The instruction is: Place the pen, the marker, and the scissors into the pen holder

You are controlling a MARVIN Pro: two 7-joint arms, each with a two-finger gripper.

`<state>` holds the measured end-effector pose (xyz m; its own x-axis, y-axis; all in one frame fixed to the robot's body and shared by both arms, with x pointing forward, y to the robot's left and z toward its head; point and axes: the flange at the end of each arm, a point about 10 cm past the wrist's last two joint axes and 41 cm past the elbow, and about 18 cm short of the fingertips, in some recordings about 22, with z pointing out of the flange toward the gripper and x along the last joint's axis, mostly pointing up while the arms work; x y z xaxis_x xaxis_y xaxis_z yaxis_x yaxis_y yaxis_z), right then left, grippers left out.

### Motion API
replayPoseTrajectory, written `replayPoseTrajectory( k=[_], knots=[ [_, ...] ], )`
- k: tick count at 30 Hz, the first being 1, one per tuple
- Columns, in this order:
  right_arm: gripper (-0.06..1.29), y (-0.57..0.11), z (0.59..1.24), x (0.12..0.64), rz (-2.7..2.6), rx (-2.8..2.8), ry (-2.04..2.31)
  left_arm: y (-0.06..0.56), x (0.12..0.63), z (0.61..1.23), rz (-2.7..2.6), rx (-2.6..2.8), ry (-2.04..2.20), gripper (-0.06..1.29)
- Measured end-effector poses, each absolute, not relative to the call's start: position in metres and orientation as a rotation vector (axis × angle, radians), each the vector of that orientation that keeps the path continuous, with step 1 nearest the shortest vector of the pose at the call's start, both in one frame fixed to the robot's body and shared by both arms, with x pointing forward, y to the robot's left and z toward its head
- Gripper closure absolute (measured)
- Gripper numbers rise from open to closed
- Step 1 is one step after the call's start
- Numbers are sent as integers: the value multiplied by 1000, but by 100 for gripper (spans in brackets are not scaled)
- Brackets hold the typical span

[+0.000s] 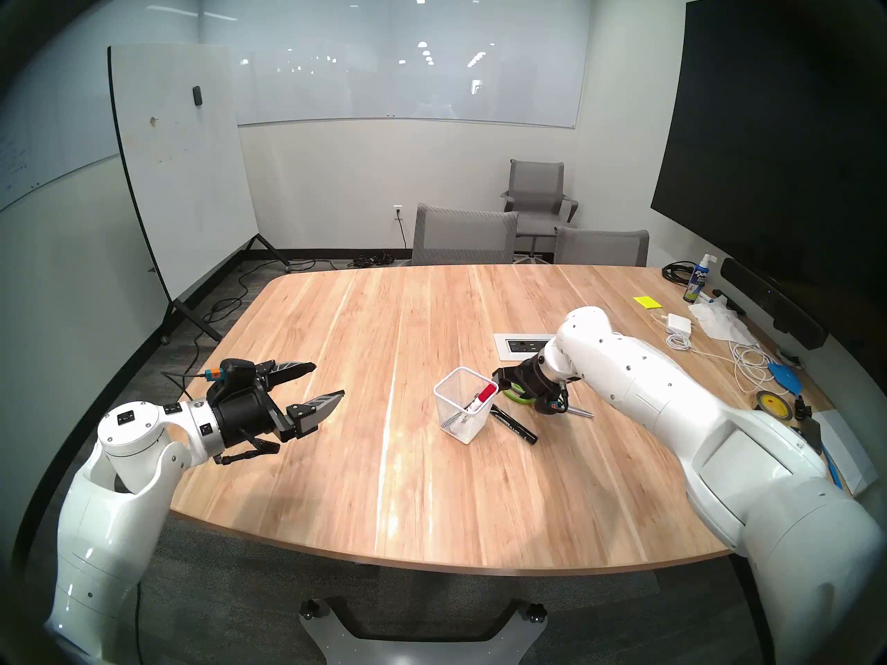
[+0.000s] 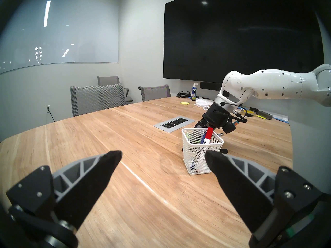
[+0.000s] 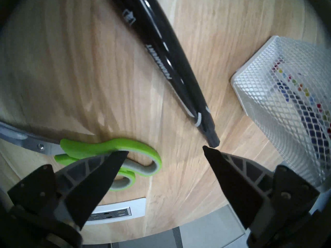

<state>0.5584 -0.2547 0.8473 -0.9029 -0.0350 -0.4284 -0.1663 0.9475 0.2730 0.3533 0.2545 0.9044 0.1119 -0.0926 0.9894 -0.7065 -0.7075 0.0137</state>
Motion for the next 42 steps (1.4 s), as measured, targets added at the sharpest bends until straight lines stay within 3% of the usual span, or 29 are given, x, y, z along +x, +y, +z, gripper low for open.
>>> replayPoseTrajectory(
  k=[36, 38, 39, 40, 41, 42],
  knots=[
    [4, -261, 842, 570, 314, -201, 2692, 255, 353, 904, 1636, 1903, -774, -3],
    [22, -266, 840, 570, 299, -190, 2695, 255, 353, 904, 1636, 1903, -774, -3],
    [37, -268, 840, 570, 297, -186, 2692, 255, 353, 904, 1636, 1903, -774, -3],
    [42, -268, 840, 571, 297, -187, 2690, 255, 353, 904, 1636, 1903, -774, -3],
    [69, -268, 842, 572, 299, -188, 2685, 255, 353, 904, 1636, 1903, -774, -3],
    [70, -268, 842, 572, 300, -189, 2684, 255, 353, 904, 1636, 1903, -774, -3]
  ],
)
